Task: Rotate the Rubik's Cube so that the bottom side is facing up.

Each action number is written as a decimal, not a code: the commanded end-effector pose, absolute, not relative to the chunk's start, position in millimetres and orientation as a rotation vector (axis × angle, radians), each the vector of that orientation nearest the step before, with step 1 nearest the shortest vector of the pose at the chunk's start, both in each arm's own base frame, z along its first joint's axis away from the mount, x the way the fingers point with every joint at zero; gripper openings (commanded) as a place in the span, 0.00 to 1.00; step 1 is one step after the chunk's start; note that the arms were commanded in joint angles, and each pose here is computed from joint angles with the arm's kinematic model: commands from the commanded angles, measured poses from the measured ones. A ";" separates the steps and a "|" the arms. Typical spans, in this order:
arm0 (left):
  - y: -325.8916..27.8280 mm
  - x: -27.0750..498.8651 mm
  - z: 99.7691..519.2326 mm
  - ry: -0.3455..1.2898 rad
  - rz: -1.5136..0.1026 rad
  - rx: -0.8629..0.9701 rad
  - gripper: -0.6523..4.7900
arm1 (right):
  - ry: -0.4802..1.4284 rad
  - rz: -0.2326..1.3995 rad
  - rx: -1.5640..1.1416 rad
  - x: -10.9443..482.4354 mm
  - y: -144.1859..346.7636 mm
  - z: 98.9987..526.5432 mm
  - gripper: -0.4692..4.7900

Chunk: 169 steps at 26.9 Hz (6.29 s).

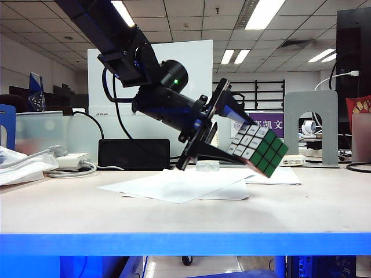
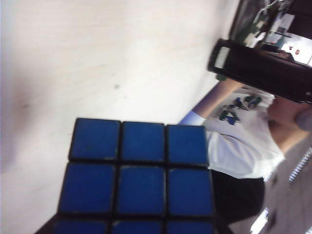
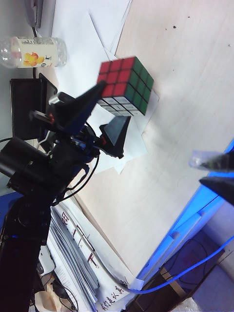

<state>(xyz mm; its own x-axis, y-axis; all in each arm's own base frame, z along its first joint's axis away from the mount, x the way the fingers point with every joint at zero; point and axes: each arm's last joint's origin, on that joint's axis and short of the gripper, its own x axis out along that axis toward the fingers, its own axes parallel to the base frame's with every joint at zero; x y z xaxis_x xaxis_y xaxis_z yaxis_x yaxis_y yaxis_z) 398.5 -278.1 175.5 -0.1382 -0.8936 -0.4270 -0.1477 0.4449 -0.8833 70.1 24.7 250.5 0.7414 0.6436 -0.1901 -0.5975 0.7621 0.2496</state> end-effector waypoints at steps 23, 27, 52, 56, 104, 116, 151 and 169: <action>-247.1 390.9 150.2 1.692 -0.582 -0.729 1.00 | 0.257 0.693 0.174 68.7 24.8 252.8 0.14; -250.4 403.8 158.8 1.593 -0.668 -0.818 1.00 | 0.267 0.693 0.176 68.5 24.7 252.0 0.14; -220.4 393.5 208.3 1.289 -0.769 -0.160 1.00 | 0.280 0.686 0.178 68.4 24.6 250.8 0.14; -227.1 382.4 214.1 1.291 -0.822 -0.072 1.00 | 0.279 0.685 0.178 68.4 24.6 250.8 0.14; -326.4 355.6 200.8 1.071 -1.001 0.269 0.44 | 0.280 0.692 0.179 68.2 24.7 250.8 0.14; -259.9 435.8 182.4 1.323 -1.080 -0.706 0.27 | 0.279 0.688 0.178 68.3 24.7 250.8 0.14; -277.8 426.8 130.6 1.543 -1.147 -0.802 0.43 | 0.278 0.686 0.175 68.4 24.6 250.8 0.14; -266.7 435.3 142.4 1.532 -1.055 -0.810 0.64 | 0.278 0.686 0.175 68.4 24.6 250.8 0.14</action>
